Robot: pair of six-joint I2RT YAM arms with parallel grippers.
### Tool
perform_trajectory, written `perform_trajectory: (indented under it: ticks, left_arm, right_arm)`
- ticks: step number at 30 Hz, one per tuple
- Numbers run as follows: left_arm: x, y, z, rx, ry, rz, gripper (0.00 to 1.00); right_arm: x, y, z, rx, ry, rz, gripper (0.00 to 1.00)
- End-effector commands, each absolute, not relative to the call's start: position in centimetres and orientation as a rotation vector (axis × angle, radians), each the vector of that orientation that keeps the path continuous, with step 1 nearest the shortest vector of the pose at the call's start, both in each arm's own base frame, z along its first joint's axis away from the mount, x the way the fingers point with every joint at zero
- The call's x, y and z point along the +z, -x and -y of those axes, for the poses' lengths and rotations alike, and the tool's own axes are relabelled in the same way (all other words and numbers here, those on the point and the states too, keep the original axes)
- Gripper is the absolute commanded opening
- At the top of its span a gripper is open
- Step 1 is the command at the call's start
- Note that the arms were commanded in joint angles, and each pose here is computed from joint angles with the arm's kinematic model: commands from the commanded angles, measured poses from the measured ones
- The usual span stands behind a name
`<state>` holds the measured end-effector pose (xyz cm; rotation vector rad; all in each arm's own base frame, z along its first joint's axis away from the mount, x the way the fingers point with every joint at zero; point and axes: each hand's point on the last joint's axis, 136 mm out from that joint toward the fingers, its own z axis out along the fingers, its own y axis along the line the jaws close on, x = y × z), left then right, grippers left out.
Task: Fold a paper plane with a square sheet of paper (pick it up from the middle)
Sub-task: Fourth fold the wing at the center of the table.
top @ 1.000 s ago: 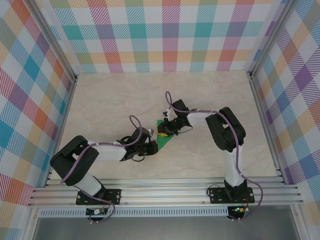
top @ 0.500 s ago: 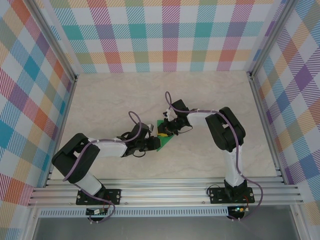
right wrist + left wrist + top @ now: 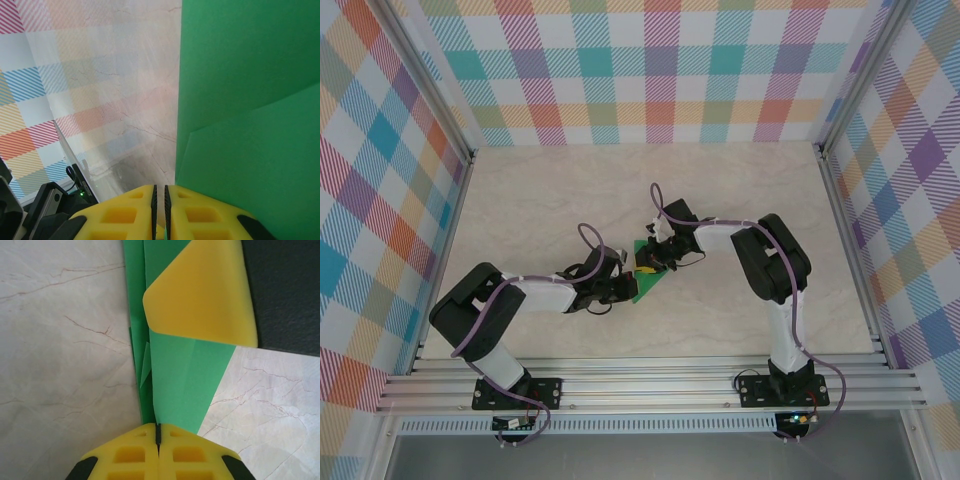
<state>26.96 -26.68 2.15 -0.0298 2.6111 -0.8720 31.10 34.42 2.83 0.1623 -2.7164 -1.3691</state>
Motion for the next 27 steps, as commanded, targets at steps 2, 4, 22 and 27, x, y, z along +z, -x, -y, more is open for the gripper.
perform_trajectory:
  ticks: [2,4,22,27]
  left_arm:
    - [0.2,-26.7,24.9,-0.800,0.129,-2.657,0.00]
    - [-0.3,-26.3,24.5,-0.787,0.149,-2.666,0.00]
    - [-1.1,-25.7,24.0,-0.777,0.175,-2.685,0.00]
    - [-1.1,-25.6,23.9,-0.778,0.174,-2.686,0.00]
  right_arm:
    - [4.7,-31.6,-33.9,-1.375,-0.189,2.770,0.18]
    - [5.8,-32.4,-32.8,-1.379,-0.144,2.829,0.20]
    - [6.0,-31.5,-33.8,-1.434,-0.166,2.758,0.19]
    - [4.6,-31.8,-34.2,-1.411,-0.146,2.744,0.18]
